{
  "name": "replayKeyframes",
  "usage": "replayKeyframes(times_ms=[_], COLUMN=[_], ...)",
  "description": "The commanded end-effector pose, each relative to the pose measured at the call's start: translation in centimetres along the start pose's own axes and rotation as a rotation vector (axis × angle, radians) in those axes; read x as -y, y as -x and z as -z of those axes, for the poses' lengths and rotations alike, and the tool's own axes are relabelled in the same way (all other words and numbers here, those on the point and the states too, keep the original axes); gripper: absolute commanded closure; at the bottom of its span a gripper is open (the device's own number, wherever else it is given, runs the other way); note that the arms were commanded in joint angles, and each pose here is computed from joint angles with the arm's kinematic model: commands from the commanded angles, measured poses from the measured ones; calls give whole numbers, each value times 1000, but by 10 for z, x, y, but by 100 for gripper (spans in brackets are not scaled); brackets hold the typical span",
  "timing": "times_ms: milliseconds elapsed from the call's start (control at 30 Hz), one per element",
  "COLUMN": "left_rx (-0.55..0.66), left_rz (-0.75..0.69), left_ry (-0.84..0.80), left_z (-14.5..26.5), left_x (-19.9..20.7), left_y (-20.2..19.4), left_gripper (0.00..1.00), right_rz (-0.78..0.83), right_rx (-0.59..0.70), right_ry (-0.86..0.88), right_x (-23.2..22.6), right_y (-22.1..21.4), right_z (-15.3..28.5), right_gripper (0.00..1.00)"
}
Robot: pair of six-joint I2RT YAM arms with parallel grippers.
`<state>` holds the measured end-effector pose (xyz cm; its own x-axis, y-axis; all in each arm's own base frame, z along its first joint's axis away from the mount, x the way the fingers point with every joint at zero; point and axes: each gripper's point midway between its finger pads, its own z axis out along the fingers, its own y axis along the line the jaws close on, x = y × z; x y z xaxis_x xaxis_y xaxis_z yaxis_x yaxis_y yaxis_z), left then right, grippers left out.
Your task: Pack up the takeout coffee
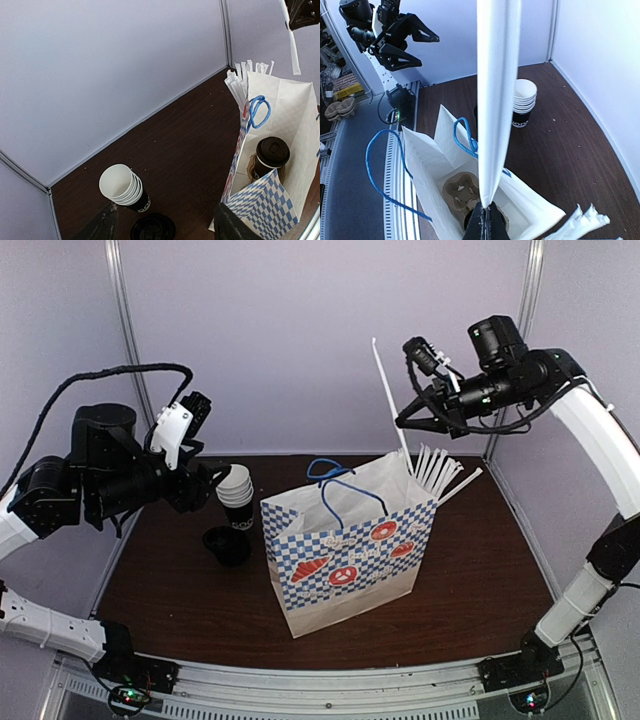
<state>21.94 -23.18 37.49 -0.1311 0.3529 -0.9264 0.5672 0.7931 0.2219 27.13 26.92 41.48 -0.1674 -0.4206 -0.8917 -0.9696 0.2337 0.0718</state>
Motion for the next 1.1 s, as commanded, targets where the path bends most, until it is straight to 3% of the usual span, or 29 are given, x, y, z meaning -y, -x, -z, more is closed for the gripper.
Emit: replayKeyframes(times_ms=[0, 100, 233, 300, 467, 567, 800, 867, 933, 1067], left_rx=[52, 48, 40, 35, 34, 31, -9, -28, -61, -134], left_rz=[66, 65, 61, 58, 52, 45, 25, 39, 83, 197], left_ry=[4, 7, 10, 5, 8, 13, 88, 130, 185, 227], left_z=[11, 11, 11, 11, 13, 12, 3, 1, -2, -8], left_x=[-8, -9, -9, -9, -10, -10, -18, -27, -47, -81], left_y=[18, 17, 16, 15, 13, 9, -7, -12, -20, -44], left_gripper=[33, 33, 33, 33, 33, 33, 19, 14, 11, 11], right_rz=[19, 33, 32, 26, 30, 19, -85, -167, -252, -401], right_rx=[35, 32, -10, -18, 63, 106, 117, 115, 127, 110], right_ry=[107, 165, 246, 236, 111, -15, -416, -591, -797, -1148], right_x=[-16, -27, -49, -48, -26, -7, 44, 67, 91, 109], right_y=[16, 12, 3, 6, 20, 15, -43, -68, -95, -149], right_z=[-40, -74, -103, -97, -42, 5, 85, 111, 144, 206], right_gripper=[100, 100, 63, 55, 48, 43, 29, 23, 3, 0])
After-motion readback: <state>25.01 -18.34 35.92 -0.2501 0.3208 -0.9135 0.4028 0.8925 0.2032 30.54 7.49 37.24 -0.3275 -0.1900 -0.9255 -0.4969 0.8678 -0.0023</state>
